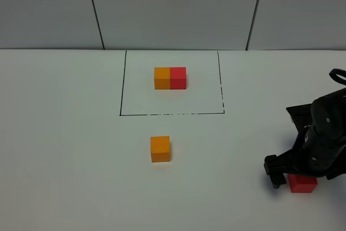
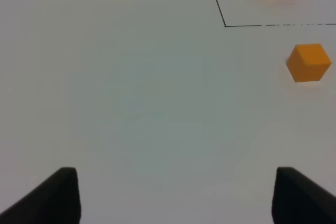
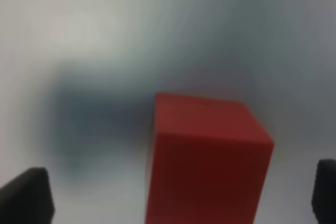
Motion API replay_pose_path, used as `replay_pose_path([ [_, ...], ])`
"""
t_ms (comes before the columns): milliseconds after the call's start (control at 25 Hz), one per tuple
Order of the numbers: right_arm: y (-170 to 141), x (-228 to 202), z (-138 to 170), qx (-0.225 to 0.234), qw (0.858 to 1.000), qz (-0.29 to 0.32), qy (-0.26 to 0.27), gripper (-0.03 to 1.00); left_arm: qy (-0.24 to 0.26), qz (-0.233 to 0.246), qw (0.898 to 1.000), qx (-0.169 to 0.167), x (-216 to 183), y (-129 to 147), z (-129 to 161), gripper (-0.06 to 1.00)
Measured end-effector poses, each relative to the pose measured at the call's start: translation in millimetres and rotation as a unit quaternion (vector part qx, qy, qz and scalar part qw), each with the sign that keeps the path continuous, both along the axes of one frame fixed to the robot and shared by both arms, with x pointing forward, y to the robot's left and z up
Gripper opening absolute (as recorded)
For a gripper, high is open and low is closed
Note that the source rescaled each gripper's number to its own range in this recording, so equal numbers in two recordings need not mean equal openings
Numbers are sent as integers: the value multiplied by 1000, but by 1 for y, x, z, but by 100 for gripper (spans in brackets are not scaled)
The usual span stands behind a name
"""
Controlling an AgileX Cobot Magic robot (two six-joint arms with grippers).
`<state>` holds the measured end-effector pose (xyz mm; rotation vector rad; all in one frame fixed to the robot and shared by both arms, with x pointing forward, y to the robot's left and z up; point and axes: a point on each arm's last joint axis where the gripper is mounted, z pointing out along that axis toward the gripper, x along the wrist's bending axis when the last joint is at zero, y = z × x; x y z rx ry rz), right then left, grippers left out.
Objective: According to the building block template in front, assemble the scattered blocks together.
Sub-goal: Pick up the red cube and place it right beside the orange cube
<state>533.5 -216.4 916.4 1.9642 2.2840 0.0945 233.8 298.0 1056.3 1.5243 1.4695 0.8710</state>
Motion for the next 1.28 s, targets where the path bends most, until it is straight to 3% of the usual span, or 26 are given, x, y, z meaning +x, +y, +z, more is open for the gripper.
replay_pose_path([
  [1080,-1,-4,-29,1,1000,7,6,100,0,0,1000,0,0,0,0,84],
  [1280,-1,-3,-31,-2,1000,9,9,94,0,0,1000,0,0,0,0,84],
])
